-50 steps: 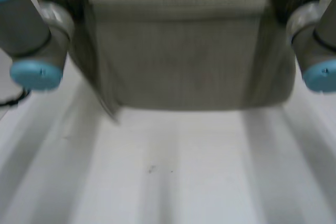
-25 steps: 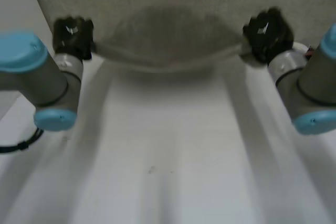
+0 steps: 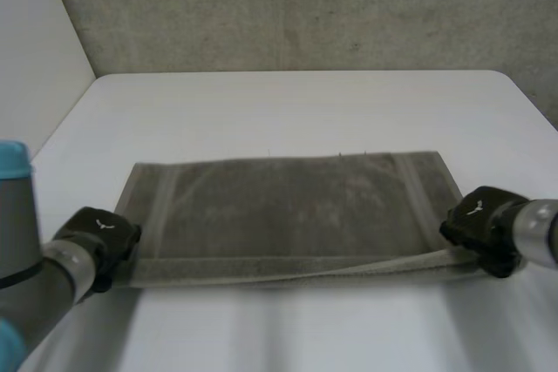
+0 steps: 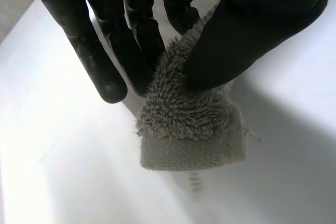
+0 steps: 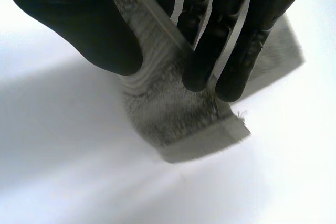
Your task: Fold the laundry
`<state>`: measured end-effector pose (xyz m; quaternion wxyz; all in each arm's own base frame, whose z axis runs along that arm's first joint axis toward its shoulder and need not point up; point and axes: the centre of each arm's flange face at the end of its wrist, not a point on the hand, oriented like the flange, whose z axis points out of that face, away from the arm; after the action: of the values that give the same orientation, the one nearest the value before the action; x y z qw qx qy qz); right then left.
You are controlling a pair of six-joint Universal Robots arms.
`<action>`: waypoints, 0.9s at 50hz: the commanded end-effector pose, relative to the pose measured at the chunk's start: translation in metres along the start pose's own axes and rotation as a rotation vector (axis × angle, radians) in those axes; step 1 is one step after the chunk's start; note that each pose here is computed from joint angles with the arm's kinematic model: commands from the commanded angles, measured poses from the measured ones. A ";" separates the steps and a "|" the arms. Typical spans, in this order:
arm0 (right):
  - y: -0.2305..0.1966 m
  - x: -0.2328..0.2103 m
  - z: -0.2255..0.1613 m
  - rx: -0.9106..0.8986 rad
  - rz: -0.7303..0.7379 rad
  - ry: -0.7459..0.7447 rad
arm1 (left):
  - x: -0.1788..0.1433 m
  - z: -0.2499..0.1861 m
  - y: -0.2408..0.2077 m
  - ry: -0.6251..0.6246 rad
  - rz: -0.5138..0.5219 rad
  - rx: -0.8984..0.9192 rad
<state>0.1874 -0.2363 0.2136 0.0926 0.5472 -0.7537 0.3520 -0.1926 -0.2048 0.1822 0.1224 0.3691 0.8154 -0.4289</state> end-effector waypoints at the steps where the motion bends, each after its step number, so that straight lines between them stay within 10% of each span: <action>1: -0.011 0.028 0.010 0.106 -0.043 0.188 | -0.012 0.006 -0.027 -0.055 -0.015 0.138; 27: -0.045 0.030 0.171 0.288 -0.034 0.486 | -0.010 0.172 -0.068 -0.219 -0.090 0.373; 37: -0.048 0.032 0.178 0.289 -0.023 0.524 | -0.007 0.183 -0.060 -0.239 -0.097 0.341; 45: -0.076 0.077 0.108 0.451 0.208 0.629 | -0.033 0.146 -0.091 -0.291 -0.124 0.432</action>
<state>0.2597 -0.3818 0.1496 0.2001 0.4158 -0.6419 0.6123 -0.2522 -0.3751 0.1255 0.1320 0.2841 0.7212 -0.6178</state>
